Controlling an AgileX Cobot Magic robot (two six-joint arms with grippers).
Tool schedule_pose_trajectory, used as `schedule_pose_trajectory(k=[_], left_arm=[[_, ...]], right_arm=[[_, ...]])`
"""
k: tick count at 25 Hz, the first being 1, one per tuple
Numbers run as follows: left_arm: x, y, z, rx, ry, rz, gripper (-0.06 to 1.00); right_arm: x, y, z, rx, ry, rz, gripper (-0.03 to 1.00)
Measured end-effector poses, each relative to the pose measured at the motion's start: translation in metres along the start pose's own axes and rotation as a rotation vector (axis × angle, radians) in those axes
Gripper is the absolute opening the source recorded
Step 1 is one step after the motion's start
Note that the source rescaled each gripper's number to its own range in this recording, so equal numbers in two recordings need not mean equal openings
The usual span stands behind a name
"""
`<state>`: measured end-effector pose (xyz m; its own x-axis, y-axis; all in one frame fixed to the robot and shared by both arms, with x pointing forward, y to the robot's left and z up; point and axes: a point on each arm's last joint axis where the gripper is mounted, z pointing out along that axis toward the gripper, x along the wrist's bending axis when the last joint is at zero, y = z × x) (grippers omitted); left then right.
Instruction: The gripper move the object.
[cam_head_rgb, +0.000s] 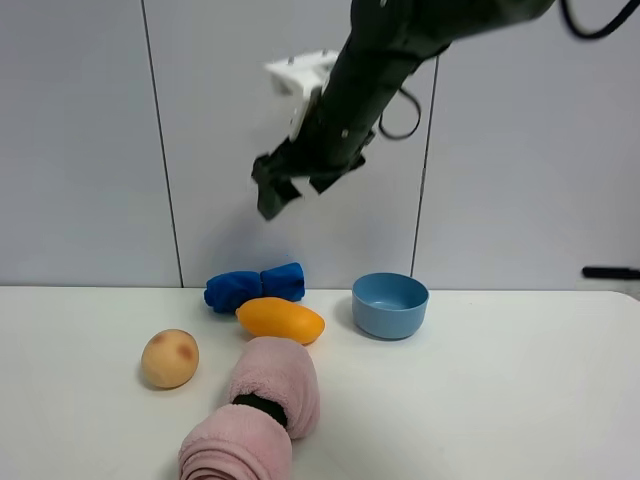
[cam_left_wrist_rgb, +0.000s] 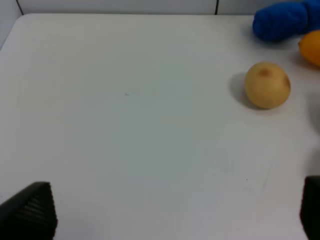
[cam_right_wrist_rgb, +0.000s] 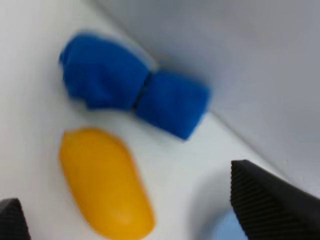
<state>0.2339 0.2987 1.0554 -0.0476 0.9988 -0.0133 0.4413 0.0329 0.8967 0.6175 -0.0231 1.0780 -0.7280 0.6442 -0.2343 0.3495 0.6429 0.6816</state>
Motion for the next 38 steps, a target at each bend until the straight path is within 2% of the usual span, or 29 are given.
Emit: schedule_pose_trajectory(k=[4, 11, 17, 23, 27, 30, 33, 38], left_arm=[[0.0, 0.0, 0.0, 0.0, 0.0, 0.0, 1.0], [0.0, 0.0, 0.0, 0.0, 0.0, 0.0, 1.0], [0.0, 0.0, 0.0, 0.0, 0.0, 0.0, 1.0], [0.0, 0.0, 0.0, 0.0, 0.0, 0.0, 1.0], [0.0, 0.0, 0.0, 0.0, 0.0, 0.0, 1.0], [0.0, 0.0, 0.0, 0.0, -0.002, -0.001, 1.0], [0.0, 0.0, 0.0, 0.0, -0.001, 0.0, 1.0], [0.0, 0.0, 0.0, 0.0, -0.001, 0.0, 1.0]], right_arm=[[-0.021, 0.015, -0.051, -0.077, -0.132, 0.006, 0.42], [-0.08, 0.0, -0.106, -0.067, -0.273, 0.118, 0.42], [-0.136, -0.034, -0.146, 0.02, -0.393, 0.242, 0.41], [-0.168, -0.067, -0.205, 0.08, -0.486, 0.386, 0.41], [-0.168, -0.079, -0.262, 0.065, -0.566, 0.447, 0.41], [-0.155, -0.085, -0.306, 0.058, -0.608, 0.481, 0.41], [-0.128, -0.093, -0.342, 0.045, -0.623, 0.496, 0.41], [-0.073, -0.133, -0.366, 0.046, -0.594, 0.521, 0.41]])
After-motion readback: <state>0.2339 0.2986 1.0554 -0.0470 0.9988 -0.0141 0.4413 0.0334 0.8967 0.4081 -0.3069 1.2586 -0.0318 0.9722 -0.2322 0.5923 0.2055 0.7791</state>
